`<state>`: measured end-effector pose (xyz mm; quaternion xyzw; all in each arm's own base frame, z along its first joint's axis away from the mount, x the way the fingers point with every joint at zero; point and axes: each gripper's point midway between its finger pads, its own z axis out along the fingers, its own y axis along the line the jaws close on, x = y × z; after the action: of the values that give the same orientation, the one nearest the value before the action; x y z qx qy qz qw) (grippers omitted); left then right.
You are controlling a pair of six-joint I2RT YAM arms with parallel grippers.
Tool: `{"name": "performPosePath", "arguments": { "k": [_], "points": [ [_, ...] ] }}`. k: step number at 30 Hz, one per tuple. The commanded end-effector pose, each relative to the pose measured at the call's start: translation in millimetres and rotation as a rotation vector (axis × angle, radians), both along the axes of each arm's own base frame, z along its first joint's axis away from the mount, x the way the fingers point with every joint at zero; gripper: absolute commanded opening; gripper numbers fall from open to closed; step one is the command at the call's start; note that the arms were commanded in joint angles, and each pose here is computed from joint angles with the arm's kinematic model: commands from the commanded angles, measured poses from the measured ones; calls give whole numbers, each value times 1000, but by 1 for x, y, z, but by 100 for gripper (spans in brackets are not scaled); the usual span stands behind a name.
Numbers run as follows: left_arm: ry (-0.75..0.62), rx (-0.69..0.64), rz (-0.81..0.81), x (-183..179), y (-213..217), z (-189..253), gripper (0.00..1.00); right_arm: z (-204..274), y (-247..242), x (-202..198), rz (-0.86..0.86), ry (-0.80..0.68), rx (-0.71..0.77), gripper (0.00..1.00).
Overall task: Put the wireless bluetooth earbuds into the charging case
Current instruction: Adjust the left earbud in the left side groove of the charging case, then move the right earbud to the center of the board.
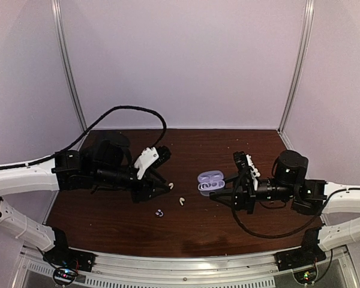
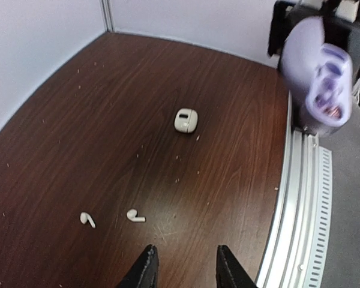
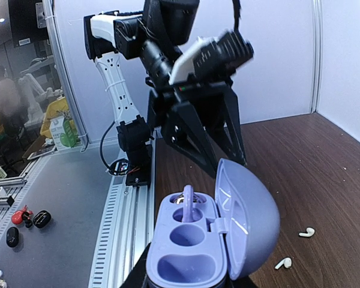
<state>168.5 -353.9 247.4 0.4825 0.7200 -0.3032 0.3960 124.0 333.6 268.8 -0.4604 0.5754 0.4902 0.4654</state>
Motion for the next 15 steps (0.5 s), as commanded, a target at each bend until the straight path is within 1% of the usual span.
{"name": "performPosePath", "arguments": {
  "k": [1,11,15],
  "points": [
    [94,72,135,12,12,-45,36,13,-11,-5,-10,-38,63,0],
    [264,321,202,9,27,-143,36,11,-15,-5,-17,-42,39,0],
    [288,318,225,17,28,-153,33,8,-15,-5,-20,-36,34,0]
  ]
}}
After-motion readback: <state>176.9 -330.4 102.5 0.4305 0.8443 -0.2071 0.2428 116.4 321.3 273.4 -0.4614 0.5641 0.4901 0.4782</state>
